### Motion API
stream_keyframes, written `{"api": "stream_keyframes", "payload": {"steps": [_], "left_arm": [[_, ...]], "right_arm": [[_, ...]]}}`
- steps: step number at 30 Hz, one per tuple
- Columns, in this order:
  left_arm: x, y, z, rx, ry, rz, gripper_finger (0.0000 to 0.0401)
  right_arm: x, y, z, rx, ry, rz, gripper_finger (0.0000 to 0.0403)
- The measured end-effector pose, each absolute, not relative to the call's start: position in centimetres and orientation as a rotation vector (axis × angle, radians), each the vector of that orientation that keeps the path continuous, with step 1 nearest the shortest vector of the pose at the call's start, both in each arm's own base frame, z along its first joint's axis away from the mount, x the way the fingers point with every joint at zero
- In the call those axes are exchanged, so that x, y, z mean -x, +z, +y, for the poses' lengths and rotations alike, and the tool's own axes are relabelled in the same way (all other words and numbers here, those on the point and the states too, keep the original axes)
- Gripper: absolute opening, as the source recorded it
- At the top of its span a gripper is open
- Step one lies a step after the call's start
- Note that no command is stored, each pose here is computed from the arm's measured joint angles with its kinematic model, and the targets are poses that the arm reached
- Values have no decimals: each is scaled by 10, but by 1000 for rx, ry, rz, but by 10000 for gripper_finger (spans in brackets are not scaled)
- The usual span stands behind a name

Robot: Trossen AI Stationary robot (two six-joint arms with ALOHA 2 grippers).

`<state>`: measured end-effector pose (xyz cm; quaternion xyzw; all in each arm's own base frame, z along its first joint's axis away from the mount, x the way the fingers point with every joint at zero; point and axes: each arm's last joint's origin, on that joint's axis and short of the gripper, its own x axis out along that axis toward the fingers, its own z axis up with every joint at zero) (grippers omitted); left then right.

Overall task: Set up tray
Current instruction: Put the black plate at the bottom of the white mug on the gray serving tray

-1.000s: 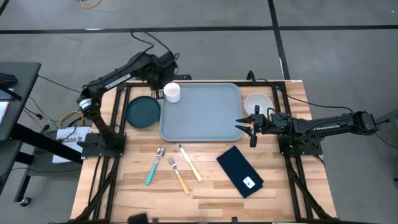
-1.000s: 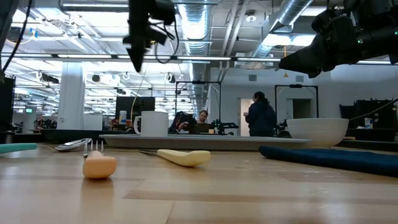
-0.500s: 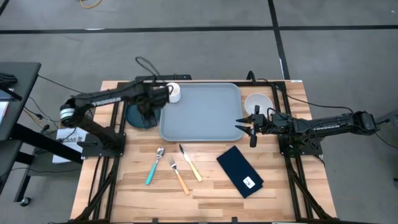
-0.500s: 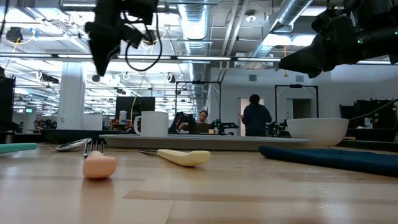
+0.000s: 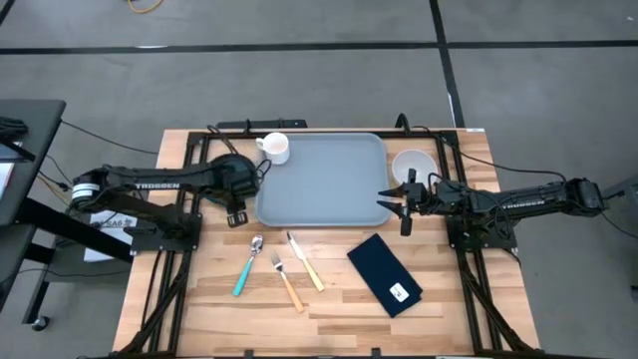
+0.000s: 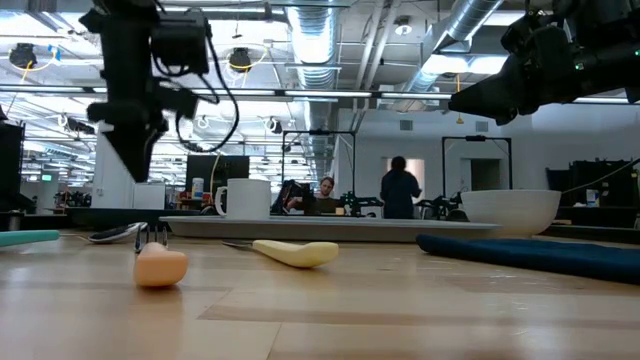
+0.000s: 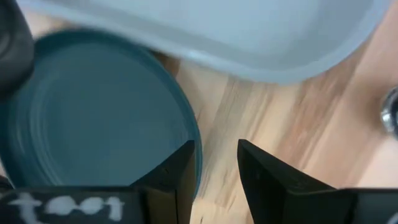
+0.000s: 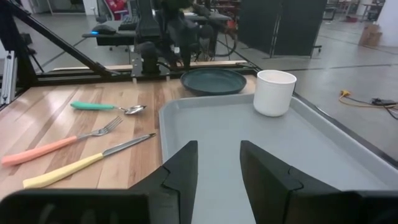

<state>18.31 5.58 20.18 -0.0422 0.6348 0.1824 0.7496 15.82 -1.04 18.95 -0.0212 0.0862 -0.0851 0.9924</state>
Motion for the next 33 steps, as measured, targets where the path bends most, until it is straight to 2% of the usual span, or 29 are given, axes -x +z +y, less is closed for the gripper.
{"api": "stream_keyframes", "payload": {"steps": [6, 22, 33], "left_arm": [[-187, 200, 59, 81, 483, 1369, 107], [-186, 196, 59, 91, 497, 1362, 107], [-186, 196, 58, 109, 468, 1362, 81]], "right_arm": [[-158, 189, -10, 45, -170, 173, 113], [-158, 189, -10, 42, -171, 175, 113], [-158, 189, -10, 43, -170, 175, 113]]}}
